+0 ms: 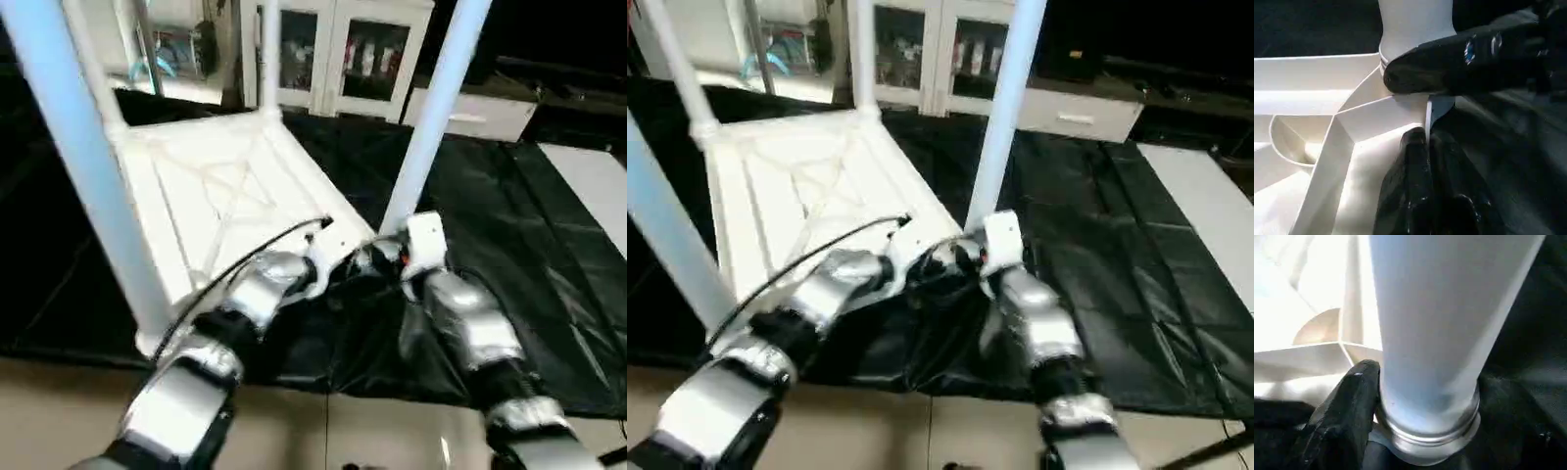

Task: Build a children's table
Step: Rotate leg to tighten

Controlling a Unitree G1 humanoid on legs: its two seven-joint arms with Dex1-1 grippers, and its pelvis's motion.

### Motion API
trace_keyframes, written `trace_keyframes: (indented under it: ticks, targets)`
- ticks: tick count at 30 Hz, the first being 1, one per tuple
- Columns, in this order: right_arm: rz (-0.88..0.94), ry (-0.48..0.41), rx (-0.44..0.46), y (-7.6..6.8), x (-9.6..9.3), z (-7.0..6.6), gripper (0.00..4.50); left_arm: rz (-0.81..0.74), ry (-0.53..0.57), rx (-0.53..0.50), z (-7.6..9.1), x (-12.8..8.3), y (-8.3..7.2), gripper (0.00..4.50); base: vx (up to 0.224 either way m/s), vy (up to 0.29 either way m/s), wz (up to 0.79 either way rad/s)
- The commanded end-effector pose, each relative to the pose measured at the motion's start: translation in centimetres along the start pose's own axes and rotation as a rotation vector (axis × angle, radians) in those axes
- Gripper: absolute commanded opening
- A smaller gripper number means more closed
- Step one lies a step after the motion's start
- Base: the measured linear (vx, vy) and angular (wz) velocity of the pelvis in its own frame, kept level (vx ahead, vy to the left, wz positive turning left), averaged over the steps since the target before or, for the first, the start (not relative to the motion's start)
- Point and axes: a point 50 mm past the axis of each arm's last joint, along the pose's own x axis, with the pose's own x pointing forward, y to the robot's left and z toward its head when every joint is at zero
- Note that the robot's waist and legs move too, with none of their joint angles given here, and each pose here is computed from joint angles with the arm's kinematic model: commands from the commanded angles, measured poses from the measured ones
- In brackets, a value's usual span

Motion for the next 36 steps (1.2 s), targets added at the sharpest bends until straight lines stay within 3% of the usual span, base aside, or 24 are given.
trace_keyframes:
  ticks: [1, 4, 6, 9, 11, 14, 17, 22, 25, 29, 36]
  targets:
    - [0.055, -0.003, -0.024, 2.6, 0.6, -0.3, 2.71, 0.162, -0.022, 0.035, 1.0, -0.1, 1.4, 0.0, 0.0, 0.0, 0.0]
    - [0.179, -0.102, 0.034, 4.2, 0.6, 1.1, 2.7, 0.173, -0.03, 0.067, 1.0, -0.4, 1.8, 0.0, 0.0, 0.0, 0.0]
    - [0.229, -0.182, 0.011, 4.1, 0.2, 2.4, 3.25, 0.148, -0.027, 0.087, 0.6, -0.6, 2.0, 0.0, 0.0, 0.0, 0.0]
    - [0.242, -0.243, -0.034, 2.9, -0.6, 3.7, 3.38, 0.056, -0.033, 0.119, -0.1, -1.2, 2.0, 0.0, 0.0, 0.0, 0.0]
    - [0.261, -0.263, -0.067, 1.5, -1.3, 4.4, 3.79, -0.014, -0.028, 0.133, -1.0, -1.9, 2.0, 0.0, 0.0, 0.0, 0.0]
    - [0.291, -0.256, -0.13, 0.6, -2.0, 4.5, 3.88, -0.081, -0.028, 0.144, -1.5, -2.4, 1.8, 0.0, 0.037, -0.014, 0.02]
    - [0.448, -0.147, -0.327, -1.1, -3.6, 3.8, 4.2, -0.336, 0.008, 0.191, -2.8, -4.2, 0.9, 0.0, 0.053, -0.002, 0.01]
    - [0.694, -0.03, -0.441, -1.7, -5.8, 2.4, 4.46, -0.562, 0.0, 0.262, -3.6, -6.2, 0.1, 0.0, 0.0, 0.0, 0.0]
    - [0.824, 0.036, -0.451, -1.6, -6.9, 1.6, 4.46, -0.615, -0.025, 0.275, -3.4, -6.6, -0.3, 0.0, 0.0, 0.0, 0.0]
    - [0.992, 0.109, -0.382, -1.4, -8.5, 1.0, 4.46, -0.766, 0.012, 0.277, -3.2, -7.3, -1.2, 0.0, 0.0, 0.0, 0.0]
    - [1.06, 0.179, -0.387, -1.6, -8.8, 0.5, 4.46, -0.817, 0.029, 0.306, -2.9, -7.8, -1.4, 0.0, 0.0, 0.0, 0.0]
